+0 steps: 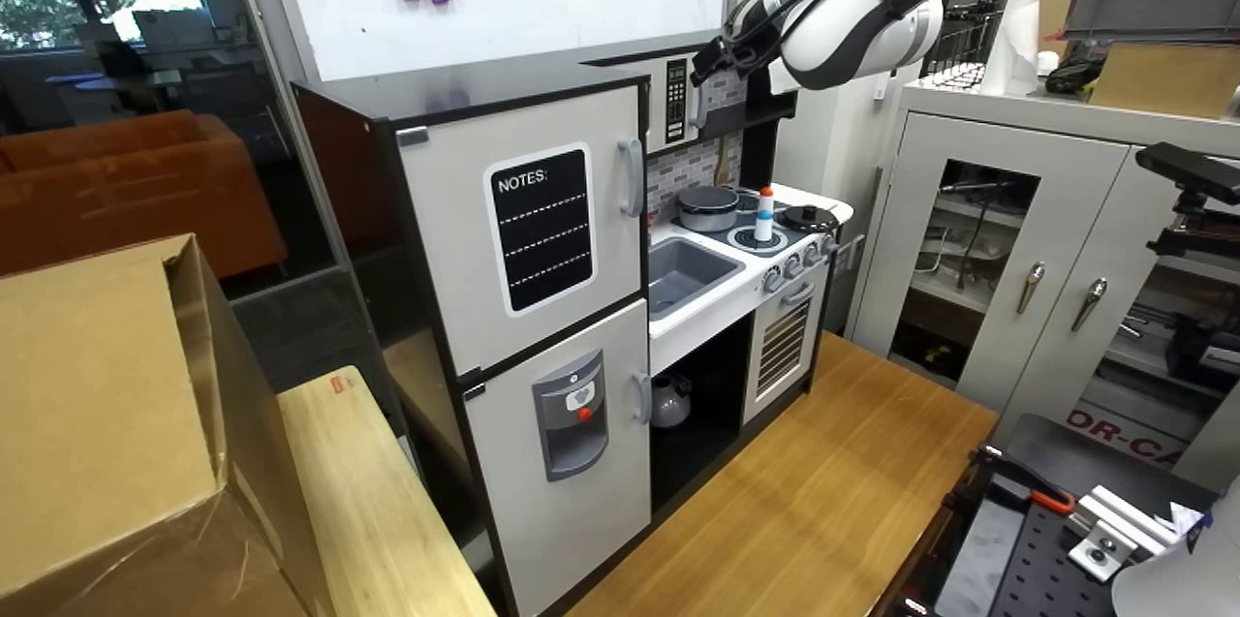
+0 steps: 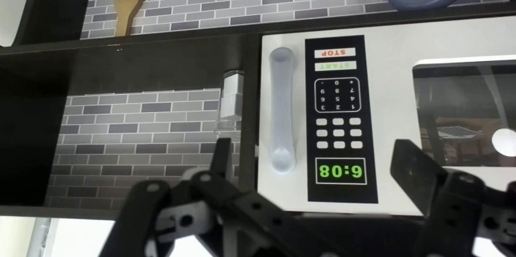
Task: Open the microwave door.
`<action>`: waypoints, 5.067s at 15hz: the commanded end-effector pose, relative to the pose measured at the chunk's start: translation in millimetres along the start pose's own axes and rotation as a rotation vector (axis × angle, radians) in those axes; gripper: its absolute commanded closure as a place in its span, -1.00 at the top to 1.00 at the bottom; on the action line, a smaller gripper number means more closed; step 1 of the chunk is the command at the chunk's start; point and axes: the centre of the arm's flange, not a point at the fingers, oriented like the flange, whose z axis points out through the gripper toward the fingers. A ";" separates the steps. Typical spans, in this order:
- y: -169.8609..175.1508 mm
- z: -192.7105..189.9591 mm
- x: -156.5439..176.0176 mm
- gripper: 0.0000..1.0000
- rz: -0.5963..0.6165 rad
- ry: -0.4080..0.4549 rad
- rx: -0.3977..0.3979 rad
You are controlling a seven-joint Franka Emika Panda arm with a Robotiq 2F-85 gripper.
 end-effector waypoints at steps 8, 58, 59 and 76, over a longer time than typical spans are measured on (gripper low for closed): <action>-1.8 36.2 -0.3 1.00 -0.009 -0.026 0.000; 0.3 76.1 2.5 -0.50 0.017 -0.045 -0.011; 1.0 76.5 2.2 -0.62 0.017 -0.048 -0.012; 7.5 53.2 -1.2 -0.91 0.022 -0.034 -0.022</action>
